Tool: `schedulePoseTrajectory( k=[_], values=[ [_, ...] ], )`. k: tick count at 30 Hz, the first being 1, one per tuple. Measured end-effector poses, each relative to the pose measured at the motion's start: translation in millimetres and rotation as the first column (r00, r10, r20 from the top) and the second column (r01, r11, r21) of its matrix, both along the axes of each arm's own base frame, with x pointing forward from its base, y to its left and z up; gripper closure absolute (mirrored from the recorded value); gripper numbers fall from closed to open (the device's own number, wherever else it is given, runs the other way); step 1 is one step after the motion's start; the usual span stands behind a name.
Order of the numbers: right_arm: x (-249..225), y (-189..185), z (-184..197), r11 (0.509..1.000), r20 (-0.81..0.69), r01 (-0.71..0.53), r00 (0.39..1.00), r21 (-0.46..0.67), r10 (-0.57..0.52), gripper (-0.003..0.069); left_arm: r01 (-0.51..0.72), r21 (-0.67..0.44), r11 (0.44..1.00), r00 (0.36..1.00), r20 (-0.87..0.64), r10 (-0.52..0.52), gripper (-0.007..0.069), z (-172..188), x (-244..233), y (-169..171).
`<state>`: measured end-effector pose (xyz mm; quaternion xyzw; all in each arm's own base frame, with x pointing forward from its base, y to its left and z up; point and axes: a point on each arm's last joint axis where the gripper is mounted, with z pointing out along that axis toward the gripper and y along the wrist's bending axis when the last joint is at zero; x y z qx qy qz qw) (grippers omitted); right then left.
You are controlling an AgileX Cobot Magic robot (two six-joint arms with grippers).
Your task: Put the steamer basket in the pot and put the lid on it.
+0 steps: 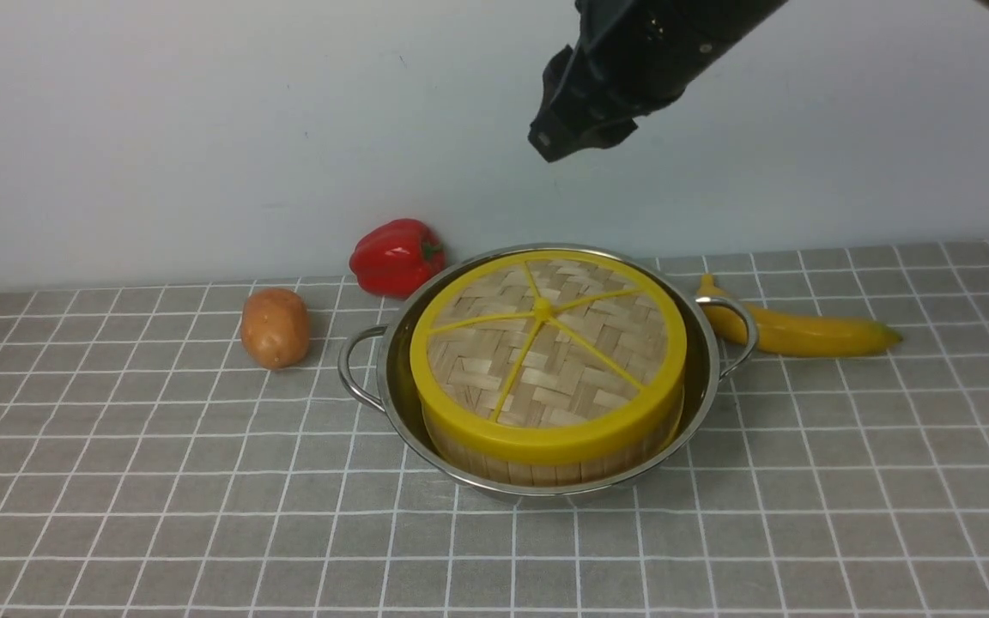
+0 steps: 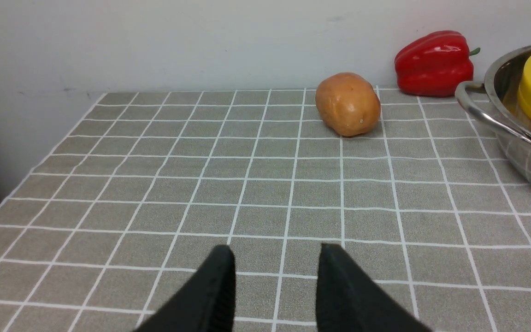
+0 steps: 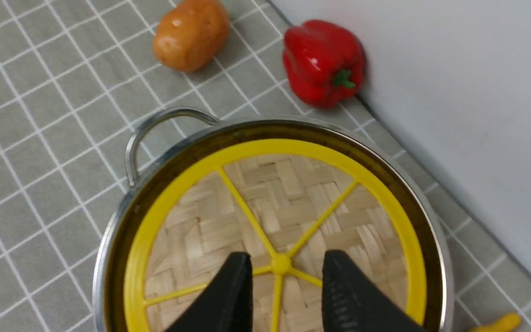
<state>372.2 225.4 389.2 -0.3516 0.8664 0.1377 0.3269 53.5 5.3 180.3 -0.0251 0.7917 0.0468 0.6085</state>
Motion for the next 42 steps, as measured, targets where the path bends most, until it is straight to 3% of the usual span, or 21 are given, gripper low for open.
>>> schedulePoseTrajectory(
  k=[8,17,24,34,42],
  values=[
    [-11,-22,16,0.989,0.005,0.148,0.989,0.002,-0.148,0.0419,0.0,0.0,1.0,1.0,0.0,0.0,0.0382,0,0,0],
    [-58,-81,10,0.939,-0.05,0.333,0.94,-0.089,-0.338,0.0419,0.0,0.0,1.0,1.0,0.0,0.0,0.0382,0,0,0],
    [-86,-94,-2,0.931,-0.103,0.345,0.928,-0.122,-0.358,0.0419,0.0,0.0,1.0,1.0,0.0,0.0,0.0382,0,0,0],
    [-98,-82,4,0.928,-0.255,0.371,0.902,0.048,-0.347,0.0419,0.0,0.0,1.0,1.0,0.0,0.0,0.0382,0,0,0],
    [-101,-76,10,0.925,-0.3,0.362,0.9,0.115,-0.315,0.0419,0.0,0.0,1.0,1.0,0.0,0.0,0.0382,0,0,0]
  ],
)
